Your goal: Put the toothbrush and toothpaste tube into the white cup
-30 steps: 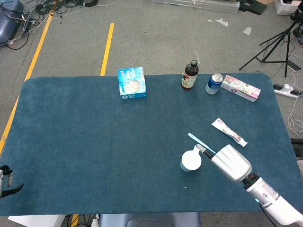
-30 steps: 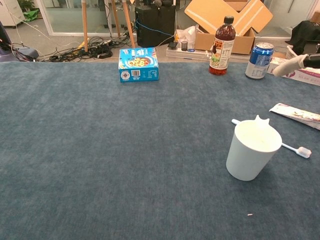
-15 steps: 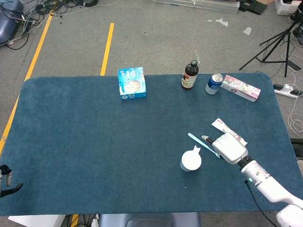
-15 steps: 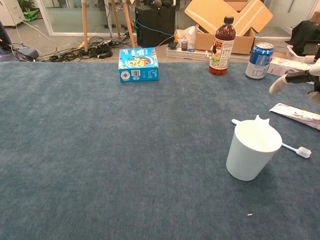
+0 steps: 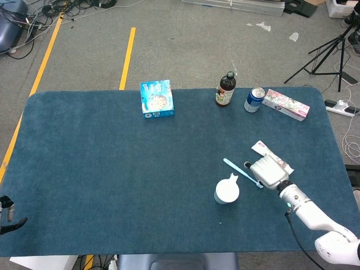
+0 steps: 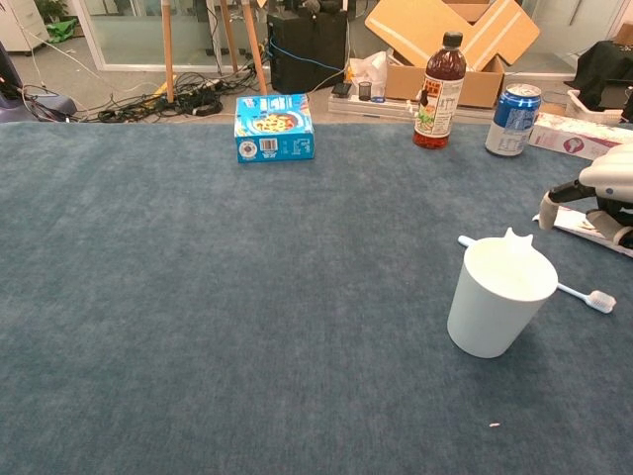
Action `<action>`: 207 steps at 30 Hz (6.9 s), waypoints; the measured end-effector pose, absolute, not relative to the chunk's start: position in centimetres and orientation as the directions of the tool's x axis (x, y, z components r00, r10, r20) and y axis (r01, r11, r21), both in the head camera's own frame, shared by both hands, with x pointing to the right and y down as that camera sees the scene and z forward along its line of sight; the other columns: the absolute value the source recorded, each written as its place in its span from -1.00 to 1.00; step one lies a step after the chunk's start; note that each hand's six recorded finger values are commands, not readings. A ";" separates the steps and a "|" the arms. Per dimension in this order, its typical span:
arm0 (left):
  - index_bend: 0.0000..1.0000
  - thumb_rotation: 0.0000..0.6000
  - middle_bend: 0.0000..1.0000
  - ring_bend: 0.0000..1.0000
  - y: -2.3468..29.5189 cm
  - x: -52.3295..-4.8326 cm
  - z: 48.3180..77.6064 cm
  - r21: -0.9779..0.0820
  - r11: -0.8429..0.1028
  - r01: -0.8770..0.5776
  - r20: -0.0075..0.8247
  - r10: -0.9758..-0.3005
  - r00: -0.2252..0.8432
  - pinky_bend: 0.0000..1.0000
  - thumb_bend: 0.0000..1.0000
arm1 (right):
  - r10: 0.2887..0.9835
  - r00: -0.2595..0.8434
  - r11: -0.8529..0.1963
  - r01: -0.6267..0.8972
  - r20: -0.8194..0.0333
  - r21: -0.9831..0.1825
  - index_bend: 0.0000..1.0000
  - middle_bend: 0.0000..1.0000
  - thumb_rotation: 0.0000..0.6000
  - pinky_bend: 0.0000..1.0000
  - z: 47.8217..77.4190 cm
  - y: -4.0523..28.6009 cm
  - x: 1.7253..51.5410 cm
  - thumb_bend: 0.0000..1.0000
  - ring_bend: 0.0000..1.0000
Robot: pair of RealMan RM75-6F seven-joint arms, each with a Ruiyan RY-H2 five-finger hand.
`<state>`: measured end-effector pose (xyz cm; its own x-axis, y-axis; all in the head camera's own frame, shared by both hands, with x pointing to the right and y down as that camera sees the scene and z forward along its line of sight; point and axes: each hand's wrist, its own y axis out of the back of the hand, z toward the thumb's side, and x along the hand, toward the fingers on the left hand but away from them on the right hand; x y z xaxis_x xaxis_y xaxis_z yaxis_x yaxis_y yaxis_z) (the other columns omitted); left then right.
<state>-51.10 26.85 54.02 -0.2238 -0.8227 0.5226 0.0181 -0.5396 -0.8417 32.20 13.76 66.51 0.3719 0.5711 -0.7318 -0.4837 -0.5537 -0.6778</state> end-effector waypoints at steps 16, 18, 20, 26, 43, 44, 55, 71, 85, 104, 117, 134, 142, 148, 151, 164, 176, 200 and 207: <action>0.65 1.00 0.07 -0.13 26.9 -51.1 54.0 -0.842 -0.540 0.016 0.523 -0.823 -0.223 -0.23 -1.00 | 0.516 0.373 -0.588 -0.500 -0.771 -0.636 -0.30 1.00 1.00 1.00 68.8 15.1 31.7 0.40 1.00; 0.65 1.00 0.07 -0.13 26.9 -51.1 54.0 -0.842 -0.540 0.015 0.523 -0.822 -0.224 -0.23 -1.00 | 0.511 0.373 -0.591 -0.502 -0.775 -0.631 -0.30 1.00 1.00 1.00 69.1 15.2 31.7 0.40 1.00; 0.65 1.00 0.07 -0.13 26.9 -51.2 54.0 -0.842 -0.540 0.015 0.523 -0.822 -0.224 -0.23 -1.00 | 0.506 0.373 -0.595 -0.502 -0.778 -0.628 -0.30 1.00 1.00 1.00 69.4 15.3 31.6 0.40 1.00; 0.65 1.00 0.07 -0.13 26.8 -51.2 54.0 -0.843 -0.538 0.015 0.522 -0.823 -0.224 -0.23 -1.00 | 0.495 0.370 -0.606 -0.502 -0.786 -0.617 -0.30 1.00 1.00 1.00 70.1 15.5 31.5 0.40 1.00; 0.65 1.00 0.07 -0.13 26.9 -51.1 53.9 -0.843 -0.538 0.015 0.522 -0.823 -0.224 -0.23 -1.00 | 0.485 0.337 -0.626 -0.511 -0.807 -0.589 -0.30 1.00 1.00 1.00 71.6 15.4 32.2 0.40 1.00; 0.65 1.00 0.07 -0.13 26.9 -51.1 53.9 -0.843 -0.538 0.015 0.522 -0.823 -0.224 -0.23 -1.00 | 0.486 0.332 -0.627 -0.511 -0.808 -0.588 -0.30 1.00 1.00 1.00 71.8 15.3 32.3 0.40 1.00; 0.65 1.00 0.07 -0.13 26.9 -51.1 53.9 -0.842 -0.539 0.015 0.523 -0.823 -0.223 -0.23 -1.00 | 0.533 0.279 -0.634 -0.494 -0.799 -0.595 -0.30 1.00 1.00 1.00 72.1 13.3 33.5 0.40 1.00; 0.65 1.00 0.07 -0.13 26.9 -51.0 54.0 -0.840 -0.543 0.014 0.527 -0.821 -0.220 -0.23 -1.00 | 0.586 0.308 -0.620 -0.425 -0.750 -0.659 -0.30 1.00 1.00 1.00 69.6 12.1 33.2 -0.08 1.00; 0.65 1.00 0.07 -0.13 26.9 -51.1 54.0 -0.840 -0.543 0.004 0.529 -0.820 -0.219 -0.23 -1.00 | 0.648 0.324 -0.567 -0.398 -0.689 -0.721 -0.23 1.00 1.00 1.00 69.5 11.3 30.9 -0.56 1.00; 0.65 1.00 0.07 -0.13 26.9 -51.1 53.8 -0.841 -0.542 -0.005 0.530 -0.820 -0.215 -0.23 -1.00 | 0.663 0.281 -0.579 -0.394 -0.694 -0.713 -0.09 1.00 1.00 1.00 73.4 11.0 27.4 -0.58 1.00; 0.65 1.00 0.07 -0.13 26.9 -51.1 53.7 -0.842 -0.539 -0.006 0.528 -0.822 -0.213 -0.23 -1.00 | 0.652 0.266 -0.599 -0.394 -0.710 -0.697 -0.07 1.00 1.00 1.00 74.5 11.0 27.1 -0.58 1.00; 0.65 1.00 0.07 -0.13 26.9 -51.1 53.6 -0.843 -0.537 -0.009 0.527 -0.823 -0.213 -0.23 -1.00 | 0.643 0.253 -0.614 -0.394 -0.723 -0.684 -0.02 1.00 1.00 1.00 75.7 11.0 27.0 -0.58 1.00; 0.65 1.00 0.07 -0.13 26.8 -51.1 53.5 -0.844 -0.536 -0.010 0.525 -0.824 -0.214 -0.23 -1.00 | 0.638 0.254 -0.618 -0.393 -0.727 -0.680 0.04 1.00 1.00 1.00 76.0 11.1 27.0 -0.58 1.00; 0.65 1.00 0.07 -0.13 26.8 -51.1 53.5 -0.845 -0.535 -0.011 0.525 -0.824 -0.214 -0.23 -1.00 | 0.639 0.256 -0.617 -0.393 -0.725 -0.682 0.09 1.00 1.00 1.00 76.1 11.2 26.9 -0.57 1.00; 0.65 1.00 0.07 -0.13 26.8 -51.1 53.5 -0.845 -0.535 -0.012 0.524 -0.824 -0.214 -0.23 -1.00 | 0.638 0.255 -0.617 -0.395 -0.727 -0.680 0.13 1.00 1.00 1.00 76.2 11.2 26.9 -0.56 1.00; 0.65 1.00 0.07 -0.13 26.8 -51.1 53.5 -0.845 -0.535 -0.012 0.525 -0.824 -0.213 -0.23 -1.00 | 0.653 0.255 -0.612 -0.377 -0.713 -0.695 0.19 1.00 1.00 1.00 75.6 10.8 27.3 -0.51 1.00; 0.65 1.00 0.07 -0.13 26.8 -51.1 53.7 -0.842 -0.539 -0.008 0.528 -0.822 -0.215 -0.23 -1.00 | 0.685 0.261 -0.598 -0.332 -0.681 -0.729 0.20 1.00 1.00 1.00 73.6 9.9 27.9 -0.51 1.00; 0.63 1.00 0.07 -0.13 26.9 -51.1 53.7 -0.840 -0.543 -0.004 0.531 -0.819 -0.216 -0.23 -1.00 | 0.722 0.278 -0.567 -0.287 -0.634 -0.772 0.40 1.00 1.00 1.00 71.8 9.3 28.2 -0.15 1.00; 0.63 1.00 0.07 -0.13 26.9 -51.1 53.8 -0.839 -0.544 -0.002 0.531 -0.819 -0.217 -0.23 -1.00 | 0.738 0.292 -0.551 -0.262 -0.609 -0.793 0.41 1.00 1.00 1.00 70.7 9.0 28.2 -0.14 1.00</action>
<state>-51.07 26.91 53.76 -0.2166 -0.8192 0.5311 -0.0024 -0.5436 -0.8394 28.18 8.96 70.75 0.2921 0.7375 -0.6089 -0.2615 -0.5508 -0.7926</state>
